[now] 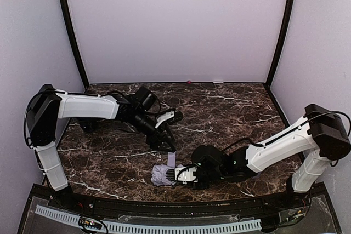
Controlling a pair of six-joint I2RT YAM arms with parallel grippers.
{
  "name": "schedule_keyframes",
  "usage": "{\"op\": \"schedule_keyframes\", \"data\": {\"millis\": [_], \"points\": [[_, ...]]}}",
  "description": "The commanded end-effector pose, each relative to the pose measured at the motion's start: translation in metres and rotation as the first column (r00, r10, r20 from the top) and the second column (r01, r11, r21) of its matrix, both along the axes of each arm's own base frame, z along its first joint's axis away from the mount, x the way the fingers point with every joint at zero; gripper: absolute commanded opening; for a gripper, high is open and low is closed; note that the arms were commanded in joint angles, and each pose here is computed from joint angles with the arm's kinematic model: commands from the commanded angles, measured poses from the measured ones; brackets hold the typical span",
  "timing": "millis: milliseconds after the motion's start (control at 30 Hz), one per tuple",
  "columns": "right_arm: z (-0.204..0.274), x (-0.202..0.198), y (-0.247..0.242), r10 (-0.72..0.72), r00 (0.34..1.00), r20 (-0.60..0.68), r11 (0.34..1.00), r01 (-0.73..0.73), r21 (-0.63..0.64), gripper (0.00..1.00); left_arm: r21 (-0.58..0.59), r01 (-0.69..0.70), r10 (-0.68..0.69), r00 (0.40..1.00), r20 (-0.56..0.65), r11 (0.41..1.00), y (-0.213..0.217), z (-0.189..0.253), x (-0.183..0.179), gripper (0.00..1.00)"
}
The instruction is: Put away the umbrella
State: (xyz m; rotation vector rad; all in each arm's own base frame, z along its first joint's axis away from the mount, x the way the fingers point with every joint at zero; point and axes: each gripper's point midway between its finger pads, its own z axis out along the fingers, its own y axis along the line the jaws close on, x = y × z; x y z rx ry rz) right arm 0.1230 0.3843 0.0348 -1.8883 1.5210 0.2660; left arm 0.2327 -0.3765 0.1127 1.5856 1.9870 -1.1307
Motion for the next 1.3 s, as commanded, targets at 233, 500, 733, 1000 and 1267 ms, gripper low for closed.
{"op": "schedule_keyframes", "data": {"millis": [233,500,733,1000,1267], "points": [[-0.033,0.011,-0.040,-0.122,0.981,-0.150,0.990,0.108,-0.096,0.06,-0.088,-0.169,0.181,0.973,0.144,0.982,0.031,0.033,-0.013,0.60],[-0.017,0.026,-0.036,-0.189,0.966,-0.178,0.982,0.187,-0.026,0.00,-0.181,-0.073,0.127,0.942,0.312,0.981,0.037,0.021,-0.059,0.46],[0.029,0.046,-0.027,-0.216,0.943,-0.252,0.947,0.265,0.183,0.00,-0.232,-0.122,0.209,0.894,0.397,0.965,0.026,0.012,-0.041,0.63],[0.081,0.083,-0.038,-0.259,0.901,-0.347,0.837,0.389,0.386,0.00,-0.379,-0.122,0.304,0.829,0.469,0.917,0.032,0.041,-0.038,0.58],[0.153,0.096,-0.050,-0.262,0.939,-0.223,0.806,0.340,0.485,0.00,-0.439,-0.057,0.280,0.841,0.463,0.897,0.026,0.045,-0.037,0.66]]}}
